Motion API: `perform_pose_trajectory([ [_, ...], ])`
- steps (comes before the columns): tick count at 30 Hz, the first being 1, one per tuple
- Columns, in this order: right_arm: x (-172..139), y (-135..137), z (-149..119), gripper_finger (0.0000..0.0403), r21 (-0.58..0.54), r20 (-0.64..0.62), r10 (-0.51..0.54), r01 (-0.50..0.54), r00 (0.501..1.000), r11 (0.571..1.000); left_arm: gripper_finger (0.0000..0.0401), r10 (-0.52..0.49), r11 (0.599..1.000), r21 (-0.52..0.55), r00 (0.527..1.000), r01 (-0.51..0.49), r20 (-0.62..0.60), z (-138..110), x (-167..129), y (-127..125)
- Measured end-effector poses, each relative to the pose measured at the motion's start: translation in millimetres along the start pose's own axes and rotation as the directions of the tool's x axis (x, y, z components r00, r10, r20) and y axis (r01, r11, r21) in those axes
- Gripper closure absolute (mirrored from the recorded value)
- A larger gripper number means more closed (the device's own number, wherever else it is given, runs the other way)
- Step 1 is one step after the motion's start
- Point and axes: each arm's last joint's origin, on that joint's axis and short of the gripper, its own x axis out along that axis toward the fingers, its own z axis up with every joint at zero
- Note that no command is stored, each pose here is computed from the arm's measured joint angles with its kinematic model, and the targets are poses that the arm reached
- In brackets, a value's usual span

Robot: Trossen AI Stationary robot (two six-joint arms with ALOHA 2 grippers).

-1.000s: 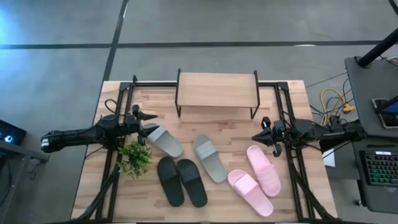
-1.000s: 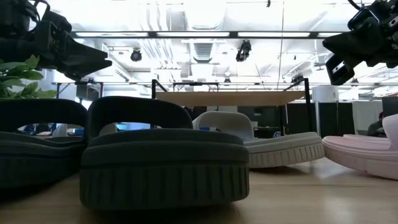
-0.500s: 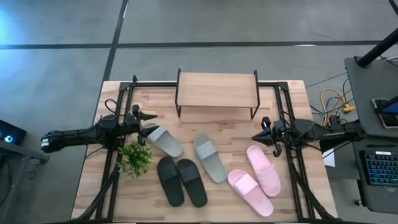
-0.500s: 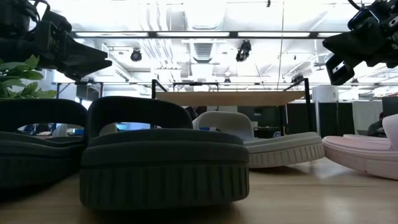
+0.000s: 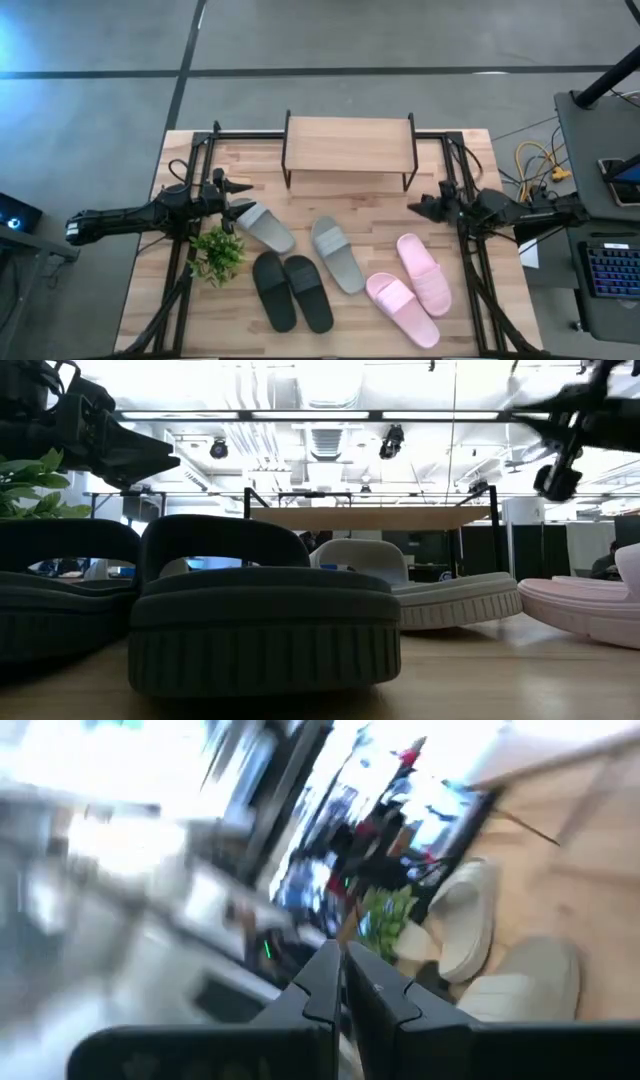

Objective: Pick and place slides into the shelf
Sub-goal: Put the right pink slide on the shelf

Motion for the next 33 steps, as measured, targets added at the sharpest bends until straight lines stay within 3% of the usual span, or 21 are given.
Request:
perform_pose_trajectory([
  [4,0.2,-2.2,3.0,0.0390,0.060,0.114,-0.065,0.058,0.991,0.996,0.0178,0.000,1.000,0.000,1.000,0.000,0.001,0.0,-0.1,0.0],
  [9,0.0,-1.8,4.0,0.0390,-0.112,0.138,-0.068,0.084,0.988,0.990,0.0178,0.000,1.000,0.000,1.000,0.000,-0.001,-0.1,0.0,0.0],
  [12,-0.3,0.3,6.4,0.0390,-0.078,0.188,-0.061,0.077,0.980,0.994,0.0178,0.000,1.000,0.000,1.000,0.000,0.000,0.0,0.0,0.0],
  [16,-1.3,9.1,11.8,0.0390,-0.038,0.256,0.017,-0.008,0.967,0.999,0.0178,0.000,1.000,0.000,1.000,0.000,0.001,0.1,0.0,0.0],
  [26,-9.2,33.1,25.8,0.0390,-0.180,0.397,0.248,-0.191,0.883,0.965,0.0178,0.000,1.000,0.000,1.000,0.000,0.000,0.0,0.0,0.0],
  [33,-9.6,34.7,25.9,0.0390,-0.287,0.384,0.275,-0.169,0.881,0.943,0.0178,0.000,1.000,0.000,1.000,0.000,0.000,0.0,0.0,0.0],
])
